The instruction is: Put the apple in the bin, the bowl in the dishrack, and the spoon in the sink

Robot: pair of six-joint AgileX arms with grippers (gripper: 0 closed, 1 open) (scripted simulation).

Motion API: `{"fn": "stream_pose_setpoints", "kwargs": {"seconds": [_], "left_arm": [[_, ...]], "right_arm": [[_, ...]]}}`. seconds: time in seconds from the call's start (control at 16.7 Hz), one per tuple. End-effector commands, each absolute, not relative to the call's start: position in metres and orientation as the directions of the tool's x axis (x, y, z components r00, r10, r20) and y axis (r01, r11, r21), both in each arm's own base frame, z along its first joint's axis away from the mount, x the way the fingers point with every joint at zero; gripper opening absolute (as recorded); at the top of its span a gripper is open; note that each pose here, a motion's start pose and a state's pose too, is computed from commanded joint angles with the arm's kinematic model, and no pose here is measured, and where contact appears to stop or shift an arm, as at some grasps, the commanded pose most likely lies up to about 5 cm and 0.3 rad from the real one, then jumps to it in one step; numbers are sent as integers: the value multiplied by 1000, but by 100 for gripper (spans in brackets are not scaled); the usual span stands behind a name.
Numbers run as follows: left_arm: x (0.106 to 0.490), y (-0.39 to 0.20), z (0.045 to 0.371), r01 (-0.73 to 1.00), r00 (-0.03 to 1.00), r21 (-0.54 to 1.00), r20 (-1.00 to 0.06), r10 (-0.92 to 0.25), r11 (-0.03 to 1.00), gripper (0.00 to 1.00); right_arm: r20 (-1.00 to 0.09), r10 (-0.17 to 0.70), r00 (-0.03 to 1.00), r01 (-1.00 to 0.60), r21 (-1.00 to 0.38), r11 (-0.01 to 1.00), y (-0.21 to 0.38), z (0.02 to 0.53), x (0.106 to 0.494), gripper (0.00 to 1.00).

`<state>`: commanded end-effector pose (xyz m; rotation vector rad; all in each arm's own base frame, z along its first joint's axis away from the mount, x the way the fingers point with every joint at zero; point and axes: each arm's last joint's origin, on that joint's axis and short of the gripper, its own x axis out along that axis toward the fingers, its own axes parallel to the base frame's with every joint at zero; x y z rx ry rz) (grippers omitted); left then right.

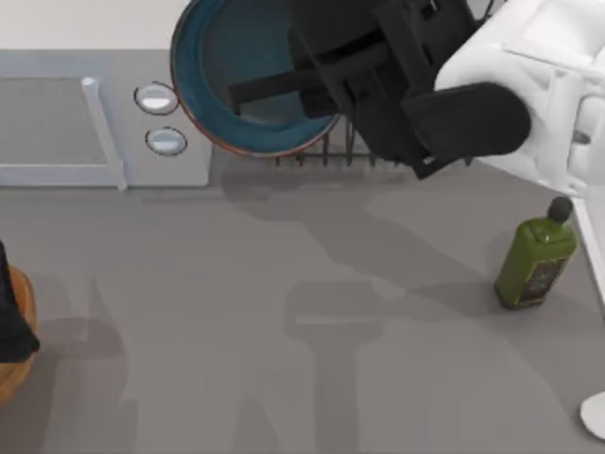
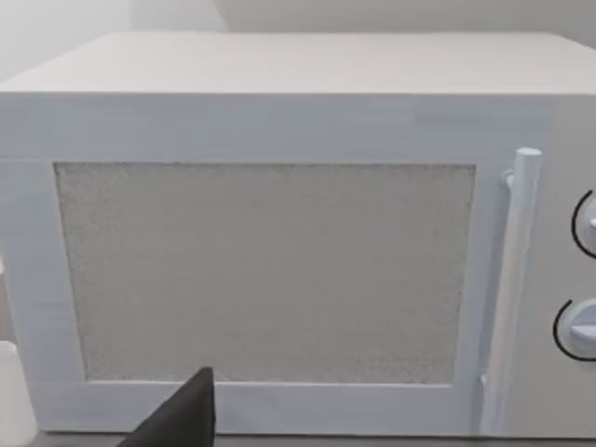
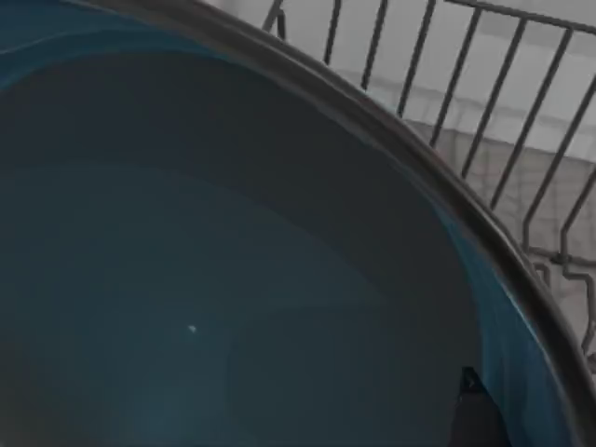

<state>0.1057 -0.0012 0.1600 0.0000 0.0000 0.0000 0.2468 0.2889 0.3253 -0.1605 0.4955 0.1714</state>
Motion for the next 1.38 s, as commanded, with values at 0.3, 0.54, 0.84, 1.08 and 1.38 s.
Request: {"fn": "stream_pose_setpoints", "kwargs": {"seconds": [0.3, 0.54, 0.84, 1.08, 1.38], "left_arm": [[106, -1, 160, 0, 1000, 0, 0, 0, 1000, 100], [106, -1, 160, 0, 1000, 0, 0, 0, 1000, 100], [106, -1, 160, 0, 1000, 0, 0, 0, 1000, 100], [106, -1, 160, 0, 1000, 0, 0, 0, 1000, 100], [106, -1, 160, 0, 1000, 0, 0, 0, 1000, 100]], "right_arm": [[-89, -8, 996, 7, -11, 1000, 270, 399, 218, 0], [-2, -13, 1000, 13, 1, 1000, 264, 419, 184, 0], [1, -14, 1000, 14, 3, 1000, 264, 420, 184, 0], [-2, -16, 1000, 16, 0, 1000, 275, 403, 206, 0], [1, -18, 1000, 18, 2, 1000, 296, 327, 291, 0]]}}
